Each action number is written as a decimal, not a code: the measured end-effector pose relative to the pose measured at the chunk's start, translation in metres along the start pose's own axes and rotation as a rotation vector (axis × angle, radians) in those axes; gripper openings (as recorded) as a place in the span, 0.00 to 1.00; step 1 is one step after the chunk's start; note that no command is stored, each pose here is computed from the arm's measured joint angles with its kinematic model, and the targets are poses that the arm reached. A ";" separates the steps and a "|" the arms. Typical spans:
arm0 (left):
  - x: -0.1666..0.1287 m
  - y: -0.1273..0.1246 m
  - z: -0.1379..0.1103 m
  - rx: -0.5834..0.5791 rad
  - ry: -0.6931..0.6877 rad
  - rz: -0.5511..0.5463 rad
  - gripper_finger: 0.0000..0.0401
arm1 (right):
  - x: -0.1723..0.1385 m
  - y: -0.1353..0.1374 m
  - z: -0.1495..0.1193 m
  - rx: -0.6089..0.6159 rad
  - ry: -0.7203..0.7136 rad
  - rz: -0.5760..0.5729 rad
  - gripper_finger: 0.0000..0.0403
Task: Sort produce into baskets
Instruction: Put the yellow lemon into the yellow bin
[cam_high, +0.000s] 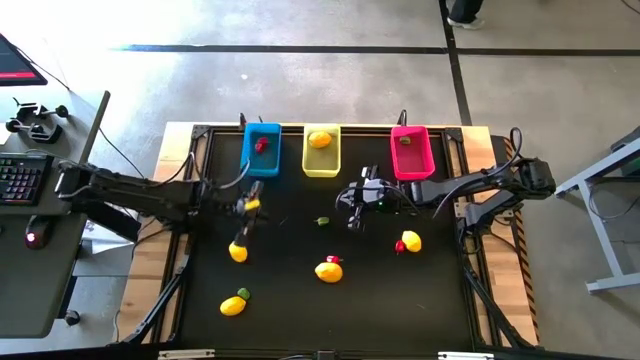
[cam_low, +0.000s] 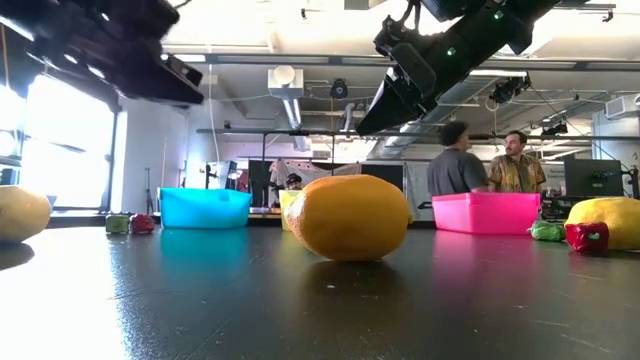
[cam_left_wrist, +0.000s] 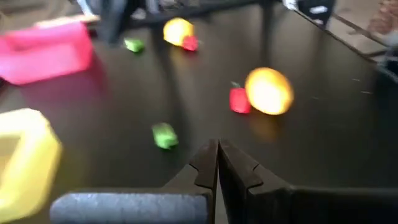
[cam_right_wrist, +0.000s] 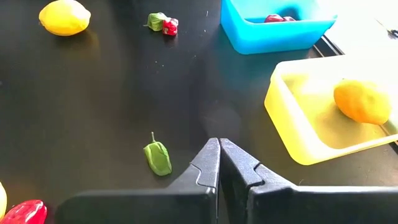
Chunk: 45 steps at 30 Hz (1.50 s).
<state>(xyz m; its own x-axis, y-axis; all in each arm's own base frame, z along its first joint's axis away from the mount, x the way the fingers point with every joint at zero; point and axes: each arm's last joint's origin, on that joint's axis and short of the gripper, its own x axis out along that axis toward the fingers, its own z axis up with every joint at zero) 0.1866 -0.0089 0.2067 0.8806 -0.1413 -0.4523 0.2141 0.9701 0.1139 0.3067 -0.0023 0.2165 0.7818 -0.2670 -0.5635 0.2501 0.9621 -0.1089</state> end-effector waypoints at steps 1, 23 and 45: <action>-0.001 -0.004 0.003 -0.019 0.027 -0.005 0.00 | 0.000 0.000 0.000 0.000 0.000 0.000 0.00; -0.013 -0.059 0.030 0.120 0.740 -0.150 0.09 | 0.003 -0.001 0.000 -0.006 -0.005 -0.003 0.00; 0.038 -0.090 0.010 0.398 1.138 -0.205 0.67 | 0.007 -0.009 -0.003 0.013 0.025 -0.023 0.00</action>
<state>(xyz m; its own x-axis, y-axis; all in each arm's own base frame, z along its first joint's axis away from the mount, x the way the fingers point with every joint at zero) 0.2044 -0.1039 0.1879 -0.0140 0.1622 -0.9867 0.5954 0.7941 0.1221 0.3081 -0.0122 0.2112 0.7614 -0.2875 -0.5811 0.2752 0.9549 -0.1118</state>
